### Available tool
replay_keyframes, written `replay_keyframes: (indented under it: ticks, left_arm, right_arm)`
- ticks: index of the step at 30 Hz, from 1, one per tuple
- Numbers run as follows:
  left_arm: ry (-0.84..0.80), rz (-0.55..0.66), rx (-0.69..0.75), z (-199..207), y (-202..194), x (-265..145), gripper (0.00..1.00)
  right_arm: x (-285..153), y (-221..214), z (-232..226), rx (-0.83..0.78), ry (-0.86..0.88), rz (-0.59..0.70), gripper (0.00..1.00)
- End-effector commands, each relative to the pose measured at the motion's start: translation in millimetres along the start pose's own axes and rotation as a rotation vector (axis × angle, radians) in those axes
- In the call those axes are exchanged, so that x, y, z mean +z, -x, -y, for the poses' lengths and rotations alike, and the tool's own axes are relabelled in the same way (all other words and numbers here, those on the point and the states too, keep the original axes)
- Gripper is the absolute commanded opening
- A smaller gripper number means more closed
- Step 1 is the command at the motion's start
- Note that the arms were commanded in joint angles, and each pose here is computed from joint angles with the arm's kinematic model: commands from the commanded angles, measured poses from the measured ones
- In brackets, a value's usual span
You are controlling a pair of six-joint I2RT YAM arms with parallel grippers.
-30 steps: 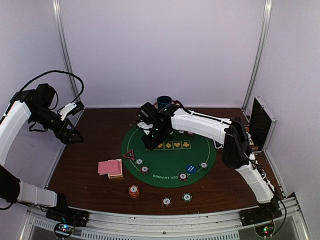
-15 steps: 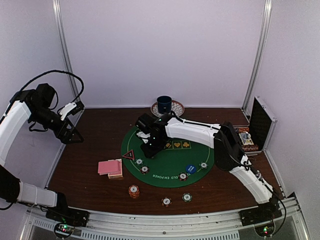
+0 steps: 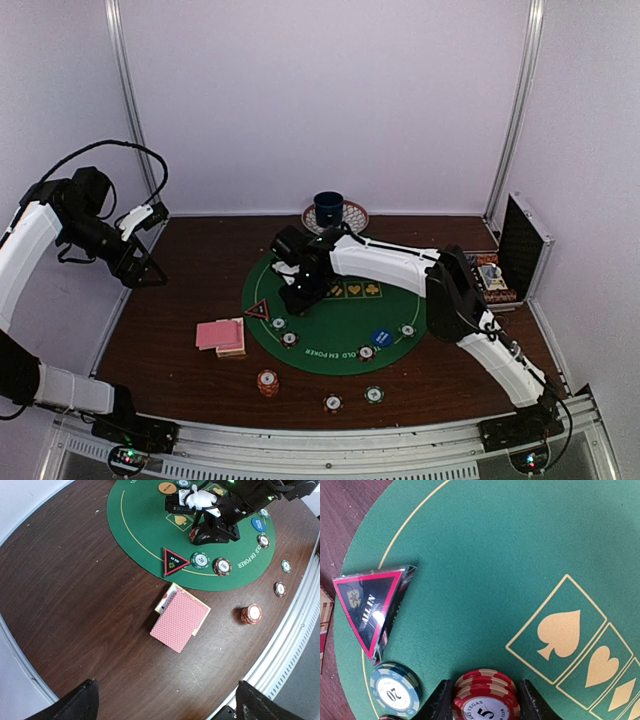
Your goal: Distribute texas hold em gaming equipment
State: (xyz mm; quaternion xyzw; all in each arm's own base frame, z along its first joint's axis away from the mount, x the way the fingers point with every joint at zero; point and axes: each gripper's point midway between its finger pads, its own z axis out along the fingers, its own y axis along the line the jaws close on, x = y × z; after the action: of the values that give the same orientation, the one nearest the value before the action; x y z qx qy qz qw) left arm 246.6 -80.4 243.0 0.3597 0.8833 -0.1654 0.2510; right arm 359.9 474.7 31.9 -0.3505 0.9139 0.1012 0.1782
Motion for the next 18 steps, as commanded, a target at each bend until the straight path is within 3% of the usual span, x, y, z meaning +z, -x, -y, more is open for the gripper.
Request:
replay_keyframes:
  ticks: [1,11,18]
  left_arm:
    - [0.001,0.024,0.025,1.1,4.9,-2.2,0.98]
    - [-0.004,0.02,0.022,0.8,4.3,-0.8,0.98]
    - [-0.005,0.021,0.021,0.6,5.2,-0.8,0.98]
  right_arm:
    - [6.1,6.3,-10.6,0.012,0.034,0.019,0.16]
    - [13.7,9.4,-13.6,0.025,0.05,0.027,0.22]
    - [5.8,11.8,-11.6,0.02,0.037,0.03,0.61]
